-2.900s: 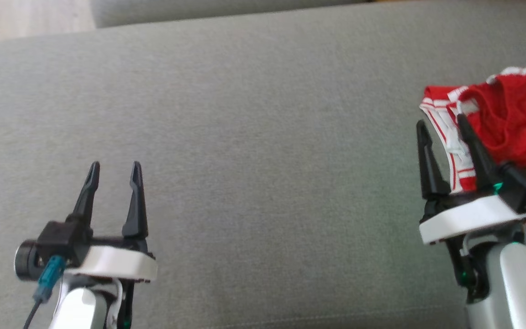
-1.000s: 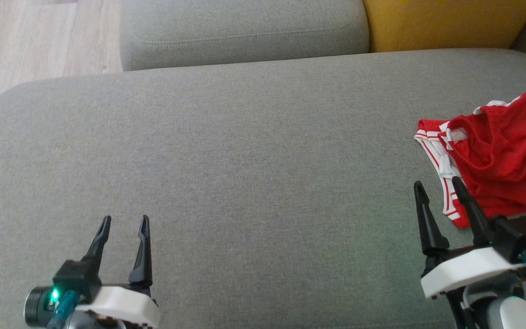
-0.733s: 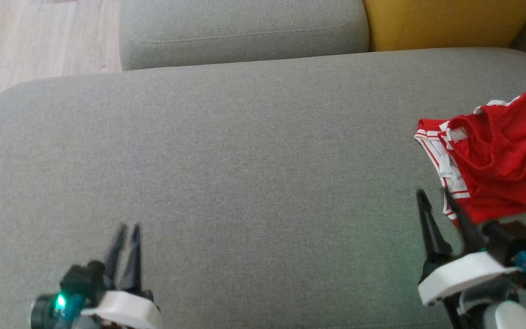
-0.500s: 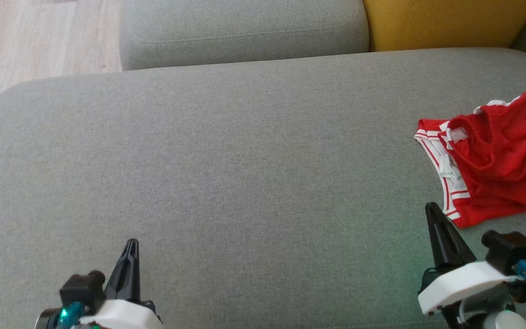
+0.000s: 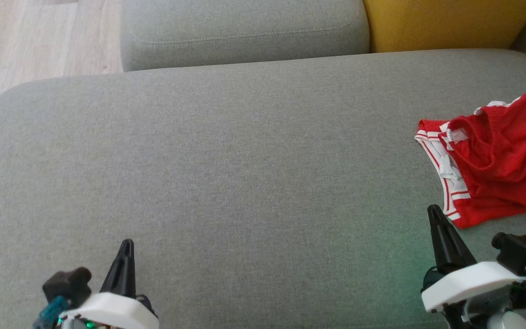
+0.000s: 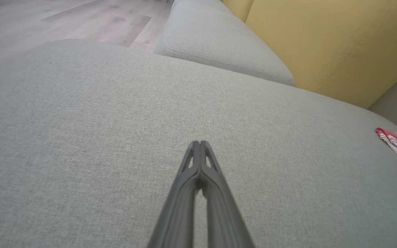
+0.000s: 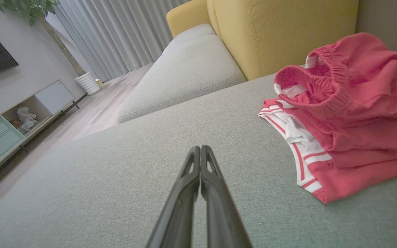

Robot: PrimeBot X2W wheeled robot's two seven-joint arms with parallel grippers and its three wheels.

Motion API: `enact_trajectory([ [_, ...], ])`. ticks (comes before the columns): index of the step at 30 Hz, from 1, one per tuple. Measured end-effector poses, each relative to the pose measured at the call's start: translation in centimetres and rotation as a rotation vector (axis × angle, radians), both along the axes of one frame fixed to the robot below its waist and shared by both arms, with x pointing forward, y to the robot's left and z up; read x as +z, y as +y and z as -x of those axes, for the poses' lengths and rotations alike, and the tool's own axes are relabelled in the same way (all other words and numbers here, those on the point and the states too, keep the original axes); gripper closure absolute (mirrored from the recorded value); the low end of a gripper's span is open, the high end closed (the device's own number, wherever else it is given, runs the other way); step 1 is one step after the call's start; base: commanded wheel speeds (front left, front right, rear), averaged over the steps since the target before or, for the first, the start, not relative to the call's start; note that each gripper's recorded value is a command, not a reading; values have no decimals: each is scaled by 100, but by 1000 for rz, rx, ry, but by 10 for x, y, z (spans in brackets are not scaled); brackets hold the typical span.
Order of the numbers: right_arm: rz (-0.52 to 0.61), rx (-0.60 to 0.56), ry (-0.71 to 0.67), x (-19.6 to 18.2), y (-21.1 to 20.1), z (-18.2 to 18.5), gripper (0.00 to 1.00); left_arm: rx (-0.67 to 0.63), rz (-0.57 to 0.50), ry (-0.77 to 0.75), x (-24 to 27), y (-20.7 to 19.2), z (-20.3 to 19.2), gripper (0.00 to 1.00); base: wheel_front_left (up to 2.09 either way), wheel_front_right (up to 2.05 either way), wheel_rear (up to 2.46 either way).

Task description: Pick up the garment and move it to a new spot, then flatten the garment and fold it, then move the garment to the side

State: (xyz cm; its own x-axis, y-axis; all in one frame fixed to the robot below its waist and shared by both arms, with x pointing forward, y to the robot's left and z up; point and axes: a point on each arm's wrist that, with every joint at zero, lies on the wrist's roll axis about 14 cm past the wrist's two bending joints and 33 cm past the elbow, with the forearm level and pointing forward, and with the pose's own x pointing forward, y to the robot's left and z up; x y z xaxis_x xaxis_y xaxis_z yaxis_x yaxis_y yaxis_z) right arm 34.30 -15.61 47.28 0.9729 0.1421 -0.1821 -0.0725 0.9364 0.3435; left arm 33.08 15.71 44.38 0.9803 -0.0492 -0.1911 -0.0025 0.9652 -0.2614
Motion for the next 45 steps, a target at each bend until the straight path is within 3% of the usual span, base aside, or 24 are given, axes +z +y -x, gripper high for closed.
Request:
enact_trajectory([
  [45, -508, -121, 21, 1, -14, -12, 100, 132, 524, 69, 1, 14, -16, 100, 0, 0, 0],
])
